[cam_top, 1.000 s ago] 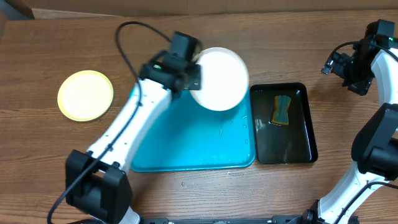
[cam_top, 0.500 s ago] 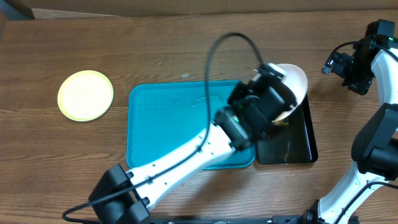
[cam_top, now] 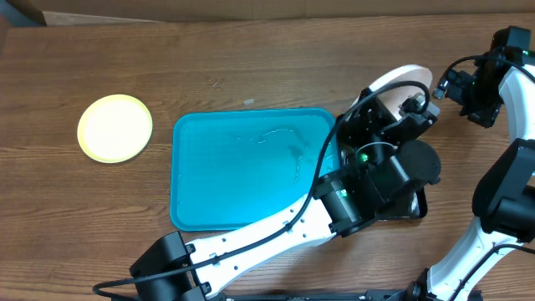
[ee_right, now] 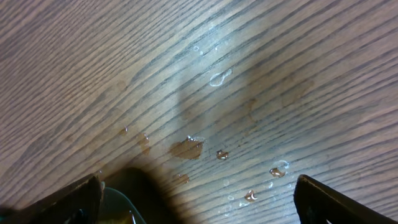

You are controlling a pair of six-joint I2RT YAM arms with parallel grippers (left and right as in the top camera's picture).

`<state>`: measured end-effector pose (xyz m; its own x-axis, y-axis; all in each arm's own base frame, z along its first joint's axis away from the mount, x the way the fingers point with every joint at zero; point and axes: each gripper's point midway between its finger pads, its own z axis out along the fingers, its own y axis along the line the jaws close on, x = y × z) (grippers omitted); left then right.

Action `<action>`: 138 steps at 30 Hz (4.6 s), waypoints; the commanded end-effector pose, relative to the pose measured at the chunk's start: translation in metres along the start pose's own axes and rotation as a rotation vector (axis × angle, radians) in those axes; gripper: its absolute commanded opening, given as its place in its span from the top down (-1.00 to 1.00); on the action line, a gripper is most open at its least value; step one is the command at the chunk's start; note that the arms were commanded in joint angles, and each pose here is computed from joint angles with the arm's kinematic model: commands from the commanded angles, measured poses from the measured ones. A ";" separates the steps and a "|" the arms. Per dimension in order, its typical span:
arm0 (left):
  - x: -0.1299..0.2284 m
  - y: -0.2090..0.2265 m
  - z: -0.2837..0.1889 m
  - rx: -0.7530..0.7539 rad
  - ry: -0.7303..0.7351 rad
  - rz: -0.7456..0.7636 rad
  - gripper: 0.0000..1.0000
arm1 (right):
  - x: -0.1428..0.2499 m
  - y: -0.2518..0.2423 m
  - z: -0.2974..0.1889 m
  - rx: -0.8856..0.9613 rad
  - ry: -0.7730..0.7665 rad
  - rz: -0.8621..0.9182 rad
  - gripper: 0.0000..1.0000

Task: Clean dirty plates on tray and stack at the side
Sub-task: 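Lift the white plate with the left gripper and tilt it over the black tray, then swing the white plate left and set it on the yellow plate, then release the white plate and raise the left gripper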

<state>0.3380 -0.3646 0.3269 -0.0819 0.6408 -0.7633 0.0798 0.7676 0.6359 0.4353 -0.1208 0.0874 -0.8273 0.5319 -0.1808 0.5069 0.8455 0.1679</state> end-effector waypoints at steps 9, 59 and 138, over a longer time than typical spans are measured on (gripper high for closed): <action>-0.006 0.013 -0.001 -0.068 0.008 -0.031 0.91 | -0.009 0.003 -0.009 -0.007 -0.036 -0.002 -1.00; 0.549 0.333 0.029 -0.375 1.183 -1.392 0.92 | -0.009 0.003 -0.009 -0.007 -0.036 -0.002 -1.00; 0.417 0.167 0.124 0.410 0.893 -1.166 -1.00 | -0.009 0.002 -0.006 -0.005 -0.032 -0.002 -1.00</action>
<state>0.4416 0.0294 0.1067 -0.8270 -0.4041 -0.3908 -0.2083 0.8660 -0.4546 0.4356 -0.1208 0.0875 -0.8275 0.5312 -0.1820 0.5062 0.8460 0.1677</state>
